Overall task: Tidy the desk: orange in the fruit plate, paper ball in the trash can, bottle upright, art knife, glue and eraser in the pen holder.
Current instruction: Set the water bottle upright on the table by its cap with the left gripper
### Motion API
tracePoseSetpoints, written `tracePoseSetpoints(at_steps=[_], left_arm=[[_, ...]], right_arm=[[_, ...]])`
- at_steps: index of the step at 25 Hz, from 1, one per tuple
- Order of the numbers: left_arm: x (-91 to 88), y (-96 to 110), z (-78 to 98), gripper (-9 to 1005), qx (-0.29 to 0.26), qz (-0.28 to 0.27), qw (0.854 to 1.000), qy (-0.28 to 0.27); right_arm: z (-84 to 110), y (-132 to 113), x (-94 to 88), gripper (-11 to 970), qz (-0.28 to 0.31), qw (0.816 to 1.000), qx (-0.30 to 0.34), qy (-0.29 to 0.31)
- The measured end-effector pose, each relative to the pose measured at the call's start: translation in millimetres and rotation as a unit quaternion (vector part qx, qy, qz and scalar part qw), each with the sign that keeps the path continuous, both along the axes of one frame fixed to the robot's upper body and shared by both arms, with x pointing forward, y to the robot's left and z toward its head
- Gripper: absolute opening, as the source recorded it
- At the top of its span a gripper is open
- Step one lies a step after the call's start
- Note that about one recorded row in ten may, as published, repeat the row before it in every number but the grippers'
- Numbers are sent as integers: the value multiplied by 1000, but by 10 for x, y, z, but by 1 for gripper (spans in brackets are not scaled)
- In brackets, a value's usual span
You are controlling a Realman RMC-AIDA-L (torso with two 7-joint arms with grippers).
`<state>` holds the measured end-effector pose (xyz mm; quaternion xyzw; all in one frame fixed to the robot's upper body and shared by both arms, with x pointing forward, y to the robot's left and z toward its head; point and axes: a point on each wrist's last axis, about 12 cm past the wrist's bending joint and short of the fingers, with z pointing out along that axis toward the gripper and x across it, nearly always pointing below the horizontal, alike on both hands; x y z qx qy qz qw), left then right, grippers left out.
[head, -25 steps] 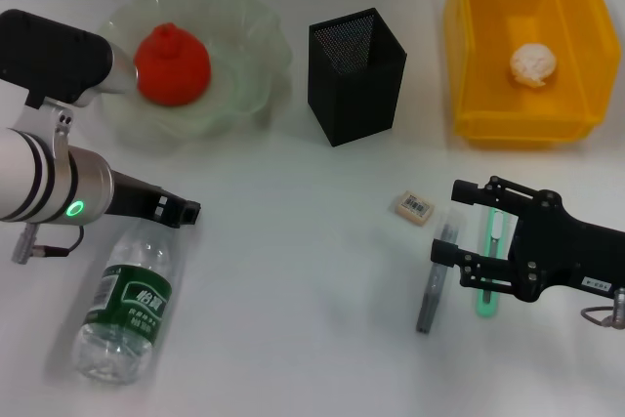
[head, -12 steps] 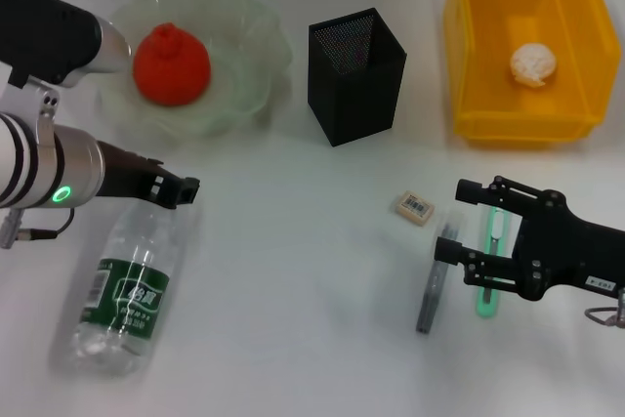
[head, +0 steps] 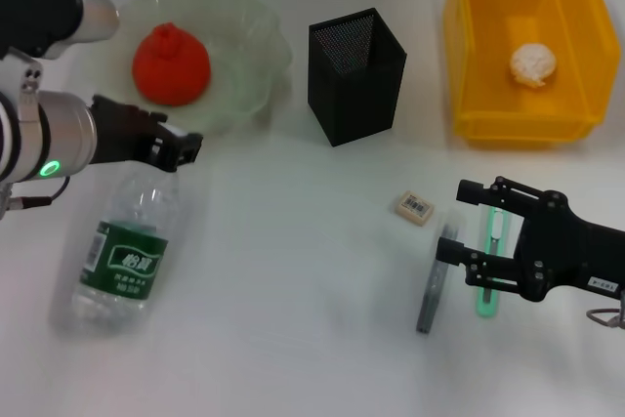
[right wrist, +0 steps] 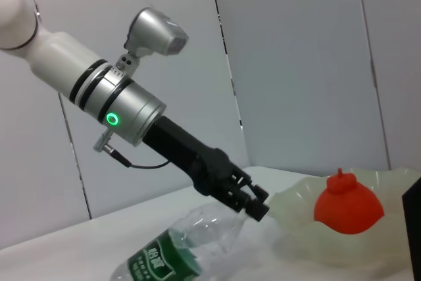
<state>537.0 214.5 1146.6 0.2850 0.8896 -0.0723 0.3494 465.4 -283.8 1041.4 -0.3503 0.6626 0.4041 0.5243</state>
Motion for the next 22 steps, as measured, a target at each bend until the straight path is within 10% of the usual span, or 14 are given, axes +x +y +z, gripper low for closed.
tracePoseSetpoints(at_steps=[22], left_arm=[[-321, 419, -6, 440, -133, -108, 976, -133]], right_arm=[[78, 6, 77, 795, 7, 1000, 2, 7]])
